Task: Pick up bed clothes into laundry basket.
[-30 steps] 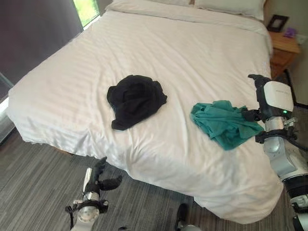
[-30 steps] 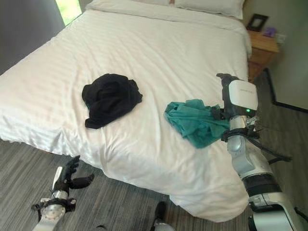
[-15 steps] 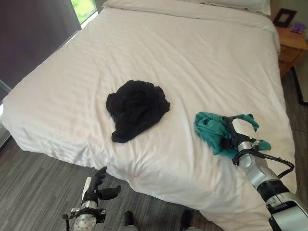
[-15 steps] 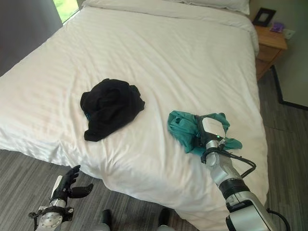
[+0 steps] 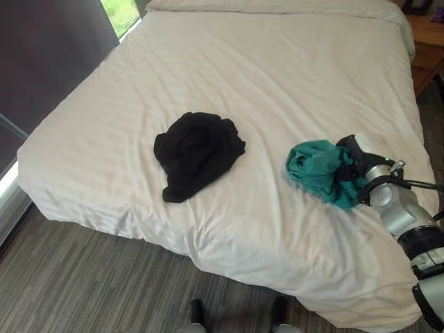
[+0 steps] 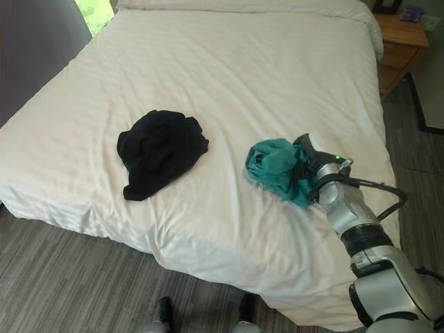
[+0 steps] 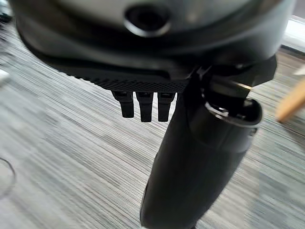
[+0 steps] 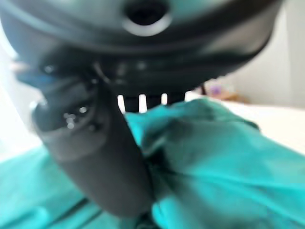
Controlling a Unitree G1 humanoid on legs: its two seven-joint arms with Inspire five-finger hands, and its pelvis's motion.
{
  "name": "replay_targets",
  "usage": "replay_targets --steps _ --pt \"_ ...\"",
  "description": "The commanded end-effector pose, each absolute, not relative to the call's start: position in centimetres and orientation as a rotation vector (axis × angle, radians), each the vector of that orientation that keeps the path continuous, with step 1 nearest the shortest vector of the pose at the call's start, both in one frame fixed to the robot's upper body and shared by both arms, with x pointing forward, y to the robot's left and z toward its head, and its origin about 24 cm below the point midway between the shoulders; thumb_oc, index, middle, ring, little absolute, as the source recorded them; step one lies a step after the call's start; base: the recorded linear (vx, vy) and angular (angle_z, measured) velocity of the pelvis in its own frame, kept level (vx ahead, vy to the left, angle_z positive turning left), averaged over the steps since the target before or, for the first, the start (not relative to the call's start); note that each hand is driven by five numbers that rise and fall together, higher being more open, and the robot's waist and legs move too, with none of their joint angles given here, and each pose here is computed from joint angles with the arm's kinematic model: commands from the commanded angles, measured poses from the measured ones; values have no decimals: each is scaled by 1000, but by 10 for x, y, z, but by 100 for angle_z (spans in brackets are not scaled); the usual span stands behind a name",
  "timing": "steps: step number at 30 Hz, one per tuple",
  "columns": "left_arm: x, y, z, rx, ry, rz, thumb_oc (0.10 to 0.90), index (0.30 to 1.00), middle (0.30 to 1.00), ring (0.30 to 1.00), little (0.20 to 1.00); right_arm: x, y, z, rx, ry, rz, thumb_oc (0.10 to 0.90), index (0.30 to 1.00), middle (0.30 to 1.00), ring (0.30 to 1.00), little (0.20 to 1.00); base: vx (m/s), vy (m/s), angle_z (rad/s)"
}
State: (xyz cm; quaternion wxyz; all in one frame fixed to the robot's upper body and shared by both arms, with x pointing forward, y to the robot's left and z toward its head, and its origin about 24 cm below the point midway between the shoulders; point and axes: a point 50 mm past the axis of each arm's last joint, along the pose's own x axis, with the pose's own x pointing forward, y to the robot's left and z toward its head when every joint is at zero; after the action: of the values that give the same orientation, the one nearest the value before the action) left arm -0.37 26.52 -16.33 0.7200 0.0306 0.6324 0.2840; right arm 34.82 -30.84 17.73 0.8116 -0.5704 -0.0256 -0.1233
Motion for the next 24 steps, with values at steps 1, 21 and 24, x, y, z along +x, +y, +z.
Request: replay_targets --steps 1,21,24 --pt "-2 321 -142 216 1375 755 800 900 900 900 900 326 -320 279 -1062 -470 -541 400 300 300 300 300 55 28 7" --pt "99 504 177 927 171 1187 800 900 900 900 900 104 -489 124 -943 364 -1121 400 300 300 300 300 16 5 6" --pt "96 505 220 968 36 1237 800 900 900 900 900 107 -484 99 -941 475 -1045 400 300 300 300 300 -18 -6 -17"
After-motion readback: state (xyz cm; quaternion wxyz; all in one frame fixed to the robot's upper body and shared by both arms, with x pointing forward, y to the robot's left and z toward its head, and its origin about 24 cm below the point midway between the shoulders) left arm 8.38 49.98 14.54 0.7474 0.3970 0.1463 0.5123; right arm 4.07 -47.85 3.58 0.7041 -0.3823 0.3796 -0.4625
